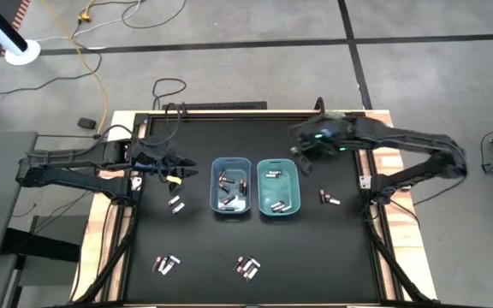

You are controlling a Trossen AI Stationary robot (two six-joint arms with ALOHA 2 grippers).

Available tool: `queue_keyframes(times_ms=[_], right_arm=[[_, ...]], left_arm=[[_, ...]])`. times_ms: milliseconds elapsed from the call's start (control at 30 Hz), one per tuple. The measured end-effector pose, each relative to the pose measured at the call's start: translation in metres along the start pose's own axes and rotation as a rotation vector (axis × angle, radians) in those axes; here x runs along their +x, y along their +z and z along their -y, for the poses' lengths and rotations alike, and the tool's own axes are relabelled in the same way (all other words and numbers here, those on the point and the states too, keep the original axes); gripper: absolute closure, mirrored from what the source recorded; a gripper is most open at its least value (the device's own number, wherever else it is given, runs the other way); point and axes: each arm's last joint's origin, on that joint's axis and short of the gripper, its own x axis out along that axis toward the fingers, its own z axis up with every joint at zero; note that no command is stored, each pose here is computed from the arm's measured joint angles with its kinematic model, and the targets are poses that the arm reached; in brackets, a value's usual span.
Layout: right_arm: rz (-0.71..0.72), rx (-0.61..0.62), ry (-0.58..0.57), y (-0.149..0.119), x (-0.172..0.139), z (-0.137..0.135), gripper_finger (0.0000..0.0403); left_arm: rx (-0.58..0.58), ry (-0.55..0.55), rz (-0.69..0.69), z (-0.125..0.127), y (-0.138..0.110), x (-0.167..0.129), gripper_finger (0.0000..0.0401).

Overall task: Sort batteries
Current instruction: Put the white battery into the green bin

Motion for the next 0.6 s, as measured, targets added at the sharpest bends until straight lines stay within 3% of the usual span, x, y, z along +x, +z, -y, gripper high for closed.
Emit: queue_keyframes(times_ms=[233, 600], right_arm=[[-0.209, -0.182, -0.016, 0.007, 0.066, -0.038, 0.0386], [-0.471, -0.205, -0.073, -0.021, 0.166, -0.059, 0.0386]], left_arm=[[0.0, 0.0, 0.0, 0.0, 0.0, 0.0, 0.0271], [0.0, 0.001, 0.0, 0.0, 0.0, 0.0, 0.0271]])
